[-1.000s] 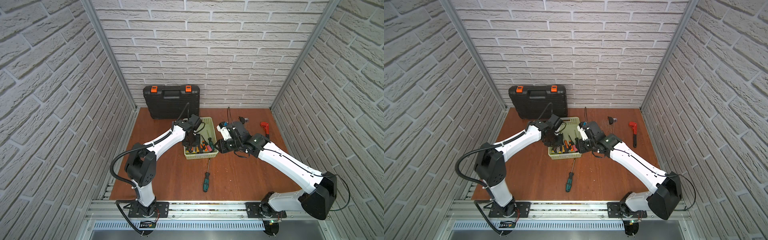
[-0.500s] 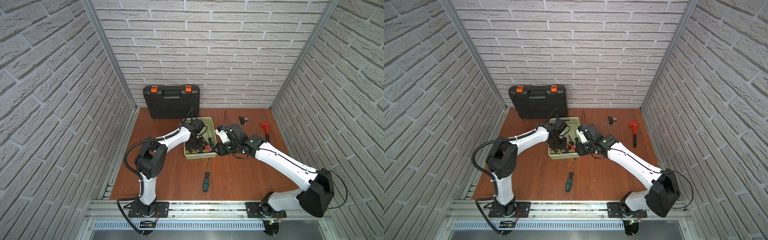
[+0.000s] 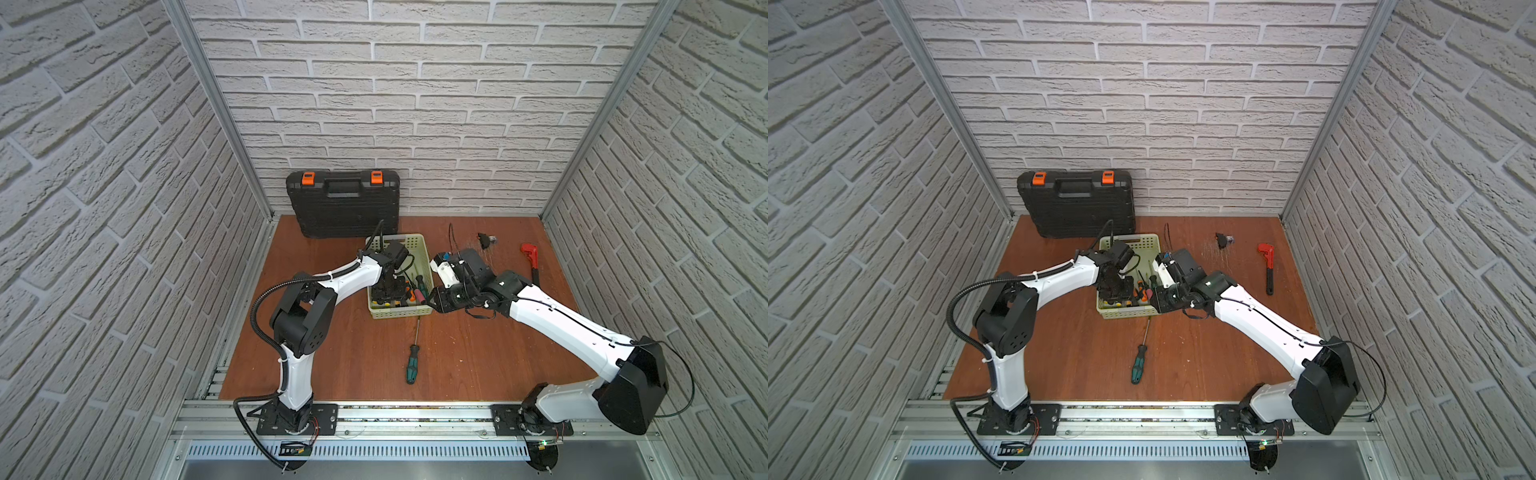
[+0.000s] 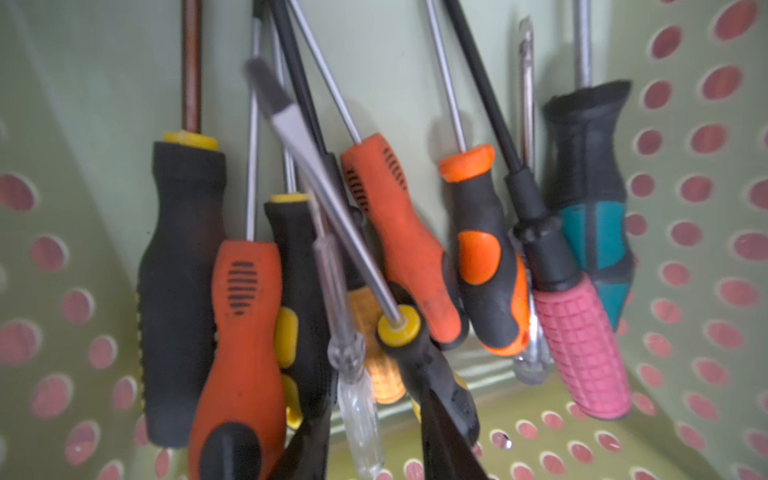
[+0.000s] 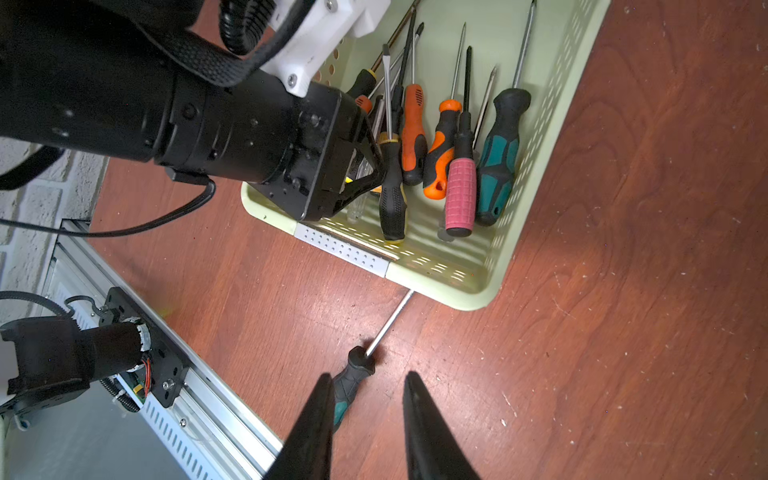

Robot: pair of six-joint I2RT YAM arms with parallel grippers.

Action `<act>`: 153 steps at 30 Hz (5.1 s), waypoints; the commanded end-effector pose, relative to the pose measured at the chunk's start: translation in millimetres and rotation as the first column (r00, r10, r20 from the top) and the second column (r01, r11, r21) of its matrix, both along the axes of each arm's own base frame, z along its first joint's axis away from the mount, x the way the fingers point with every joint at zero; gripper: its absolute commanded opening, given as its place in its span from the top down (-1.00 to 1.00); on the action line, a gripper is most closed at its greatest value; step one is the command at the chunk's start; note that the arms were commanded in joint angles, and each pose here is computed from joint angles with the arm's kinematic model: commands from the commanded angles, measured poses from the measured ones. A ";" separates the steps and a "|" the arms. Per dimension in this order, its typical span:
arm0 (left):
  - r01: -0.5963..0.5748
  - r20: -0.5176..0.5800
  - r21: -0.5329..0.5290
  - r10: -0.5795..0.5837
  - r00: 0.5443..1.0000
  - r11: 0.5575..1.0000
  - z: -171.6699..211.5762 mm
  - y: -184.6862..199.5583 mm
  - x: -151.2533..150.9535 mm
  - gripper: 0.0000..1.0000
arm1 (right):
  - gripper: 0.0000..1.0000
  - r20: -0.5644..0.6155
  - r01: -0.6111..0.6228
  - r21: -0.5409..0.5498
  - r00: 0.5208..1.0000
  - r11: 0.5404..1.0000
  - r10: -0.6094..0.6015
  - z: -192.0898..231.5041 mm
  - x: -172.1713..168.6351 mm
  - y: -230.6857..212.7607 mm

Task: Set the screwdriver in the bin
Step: 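Release and raise the left gripper while the right gripper reaches the green-black screwdriver, then close the right gripper on the green-black screwdriver handle and lift it, then carry the green-black screwdriver with the right gripper into the basket and release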

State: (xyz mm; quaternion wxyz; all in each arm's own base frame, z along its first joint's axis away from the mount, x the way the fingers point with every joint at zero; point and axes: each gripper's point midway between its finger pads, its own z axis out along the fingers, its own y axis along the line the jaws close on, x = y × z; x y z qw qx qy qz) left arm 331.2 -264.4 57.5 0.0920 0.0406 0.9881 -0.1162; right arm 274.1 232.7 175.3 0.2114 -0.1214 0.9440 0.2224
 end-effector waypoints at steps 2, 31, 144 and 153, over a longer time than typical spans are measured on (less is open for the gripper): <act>0.000 0.095 -0.052 0.005 0.996 0.999 35.0 -2.3 3.5 0.21 | 0.38 0.017 0.022 0.036 1.000 0.999 -0.023 8.8 -0.3 0.2; -0.087 0.477 -0.091 0.120 0.871 0.992 100.8 99.8 -106.8 -0.03 | -0.12 -0.107 0.124 -0.235 0.982 0.964 -0.153 -69.8 -100.6 30.1; -0.245 0.525 -0.028 0.222 0.821 0.969 119.8 170.0 -106.8 -0.12 | 0.86 -0.259 0.111 0.012 0.960 0.994 -0.105 -99.4 117.6 110.5; -0.252 0.534 -0.022 0.225 0.815 0.968 121.8 173.3 -107.3 -0.12 | 0.76 -0.280 0.119 -0.012 0.953 0.993 -0.118 -117.7 117.0 108.5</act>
